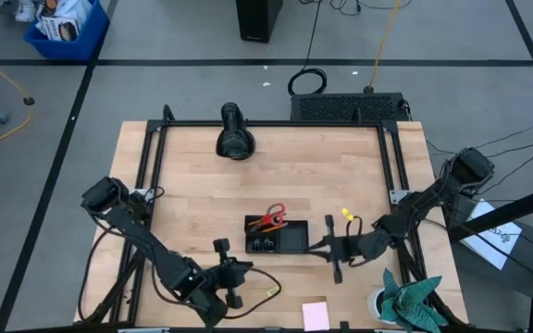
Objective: Pick and place office supplies into organizer
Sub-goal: Put the yellow eraser into the desk organizer
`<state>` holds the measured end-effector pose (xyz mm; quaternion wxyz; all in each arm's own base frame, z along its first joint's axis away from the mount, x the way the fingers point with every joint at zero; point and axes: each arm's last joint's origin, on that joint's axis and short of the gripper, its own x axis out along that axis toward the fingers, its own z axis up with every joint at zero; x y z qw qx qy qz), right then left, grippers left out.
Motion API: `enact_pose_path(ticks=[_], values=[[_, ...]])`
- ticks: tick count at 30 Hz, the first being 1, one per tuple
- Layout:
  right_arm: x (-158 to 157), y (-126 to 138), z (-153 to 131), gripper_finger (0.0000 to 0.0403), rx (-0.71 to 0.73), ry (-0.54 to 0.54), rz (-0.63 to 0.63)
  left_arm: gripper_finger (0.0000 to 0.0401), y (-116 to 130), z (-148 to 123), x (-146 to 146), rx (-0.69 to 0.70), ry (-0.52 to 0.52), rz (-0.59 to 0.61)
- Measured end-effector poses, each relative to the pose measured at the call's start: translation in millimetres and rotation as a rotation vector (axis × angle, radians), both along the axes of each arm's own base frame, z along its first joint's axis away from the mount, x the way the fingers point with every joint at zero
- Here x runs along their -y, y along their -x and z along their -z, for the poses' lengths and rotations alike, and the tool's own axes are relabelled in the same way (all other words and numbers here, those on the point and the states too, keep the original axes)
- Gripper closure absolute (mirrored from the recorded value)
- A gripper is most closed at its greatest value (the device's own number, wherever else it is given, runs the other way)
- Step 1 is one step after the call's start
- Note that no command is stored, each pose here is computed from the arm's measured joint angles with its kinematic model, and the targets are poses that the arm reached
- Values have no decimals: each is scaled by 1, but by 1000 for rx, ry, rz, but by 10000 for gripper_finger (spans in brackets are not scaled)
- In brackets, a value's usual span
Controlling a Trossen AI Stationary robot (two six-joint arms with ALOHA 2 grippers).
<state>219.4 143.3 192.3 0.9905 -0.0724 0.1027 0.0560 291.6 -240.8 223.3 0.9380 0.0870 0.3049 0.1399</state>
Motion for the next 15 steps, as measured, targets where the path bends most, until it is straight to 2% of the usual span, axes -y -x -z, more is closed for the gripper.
enact_pose_path(ticks=[3, 7, 12, 15], values=[[9, 12, 4, 403, 1, -3, 0, 375, -3, 5, 3, 29, 58, 39], [20, 27, 6, 403, 55, -17, -5, 375, -9, 6, 6, 55, 202, 84], [37, 42, 11, 403, 139, -65, 15, 375, -15, 8, 7, 59, 338, 68], [46, 50, 15, 403, 180, -91, 31, 375, -20, 17, 10, 16, 396, 65]])
